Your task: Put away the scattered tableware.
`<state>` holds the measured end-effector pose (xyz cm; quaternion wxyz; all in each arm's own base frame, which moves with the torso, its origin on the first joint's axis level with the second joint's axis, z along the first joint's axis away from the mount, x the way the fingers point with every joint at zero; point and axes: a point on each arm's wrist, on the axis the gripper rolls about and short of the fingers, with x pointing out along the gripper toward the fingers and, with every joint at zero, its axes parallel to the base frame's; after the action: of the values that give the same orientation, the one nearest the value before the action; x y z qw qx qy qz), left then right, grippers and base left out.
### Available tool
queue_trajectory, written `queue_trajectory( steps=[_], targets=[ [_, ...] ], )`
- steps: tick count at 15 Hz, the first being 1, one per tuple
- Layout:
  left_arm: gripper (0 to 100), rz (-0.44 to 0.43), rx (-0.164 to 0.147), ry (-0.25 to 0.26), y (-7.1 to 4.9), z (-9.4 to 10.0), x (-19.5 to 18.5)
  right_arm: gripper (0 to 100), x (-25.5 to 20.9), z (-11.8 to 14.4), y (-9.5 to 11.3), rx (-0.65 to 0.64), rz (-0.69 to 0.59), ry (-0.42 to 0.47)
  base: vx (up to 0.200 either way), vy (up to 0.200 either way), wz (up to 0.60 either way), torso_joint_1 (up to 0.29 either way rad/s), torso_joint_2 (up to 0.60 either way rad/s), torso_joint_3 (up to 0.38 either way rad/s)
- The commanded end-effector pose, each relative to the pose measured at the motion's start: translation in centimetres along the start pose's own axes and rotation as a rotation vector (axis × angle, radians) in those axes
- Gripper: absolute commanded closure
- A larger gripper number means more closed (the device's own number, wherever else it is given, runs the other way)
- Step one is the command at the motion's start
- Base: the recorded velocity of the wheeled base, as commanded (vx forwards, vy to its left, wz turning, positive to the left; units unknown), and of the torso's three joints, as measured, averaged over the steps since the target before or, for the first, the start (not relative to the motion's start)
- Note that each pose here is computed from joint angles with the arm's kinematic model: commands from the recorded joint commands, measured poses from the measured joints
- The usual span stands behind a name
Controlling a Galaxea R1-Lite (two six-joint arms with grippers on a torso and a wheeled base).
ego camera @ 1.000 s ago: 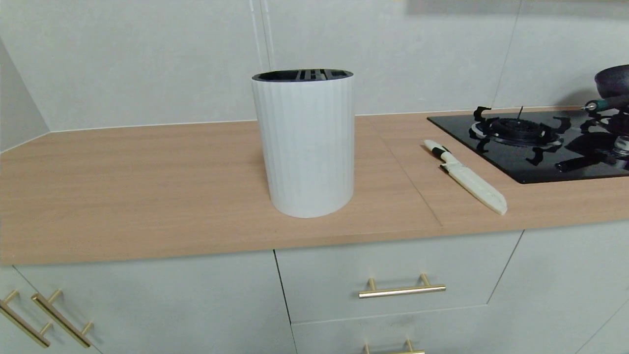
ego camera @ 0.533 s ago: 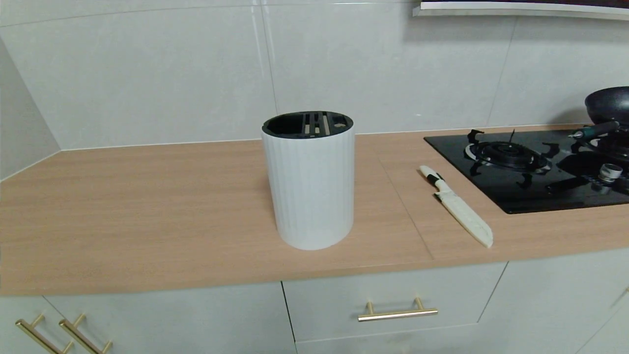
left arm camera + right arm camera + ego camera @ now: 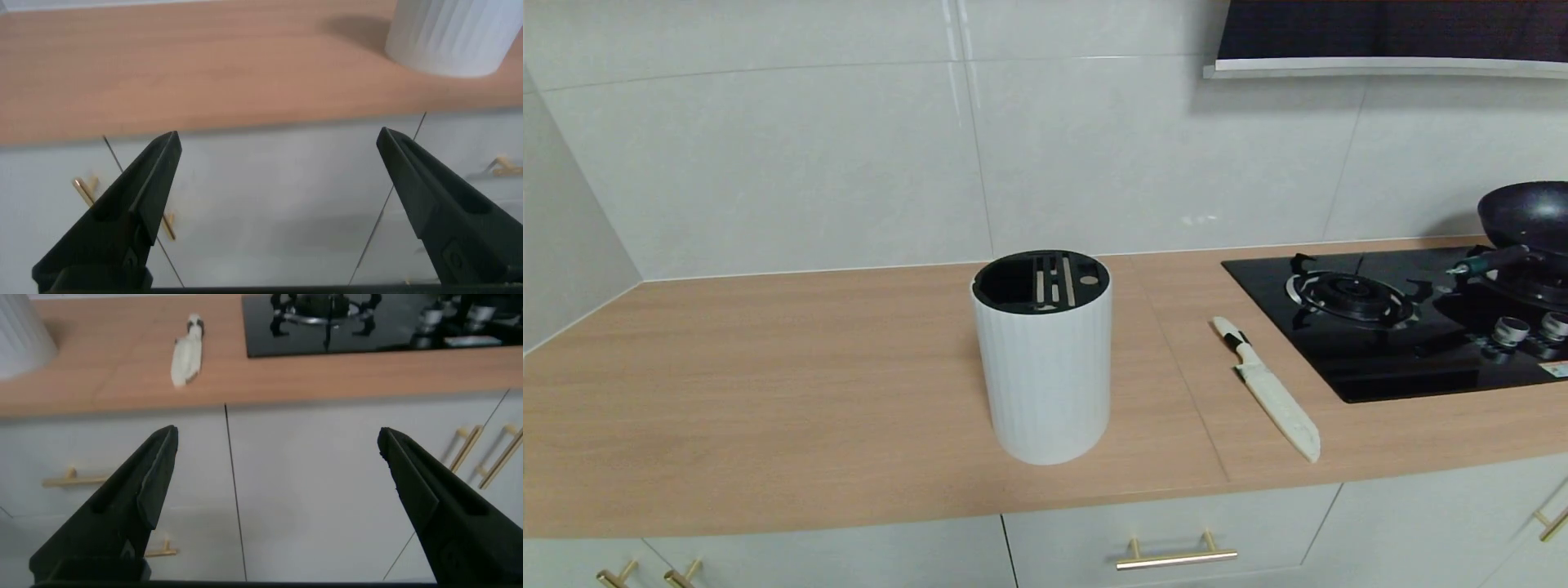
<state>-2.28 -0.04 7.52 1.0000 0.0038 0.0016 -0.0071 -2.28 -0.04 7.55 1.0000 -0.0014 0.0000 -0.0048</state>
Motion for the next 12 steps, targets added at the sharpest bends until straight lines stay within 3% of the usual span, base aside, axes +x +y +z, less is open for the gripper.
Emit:
queue_trajectory(
  steps=[1, 12],
  targets=[
    [0, 0.000, 0.000, 0.000, 0.00, 0.00, 0.00, 0, 0.01, 0.00, 0.00, 0.000, 0.000, 0.002, 0.000, 0.000, 0.00, 0.237, -0.52, -0.295],
    [0, 0.000, 0.000, 0.000, 0.00, 0.00, 0.00, 0, 0.01, 0.00, 0.00, 0.000, 0.000, 0.002, 0.000, 0.000, 0.00, 0.261, -0.56, -0.298]
  ],
)
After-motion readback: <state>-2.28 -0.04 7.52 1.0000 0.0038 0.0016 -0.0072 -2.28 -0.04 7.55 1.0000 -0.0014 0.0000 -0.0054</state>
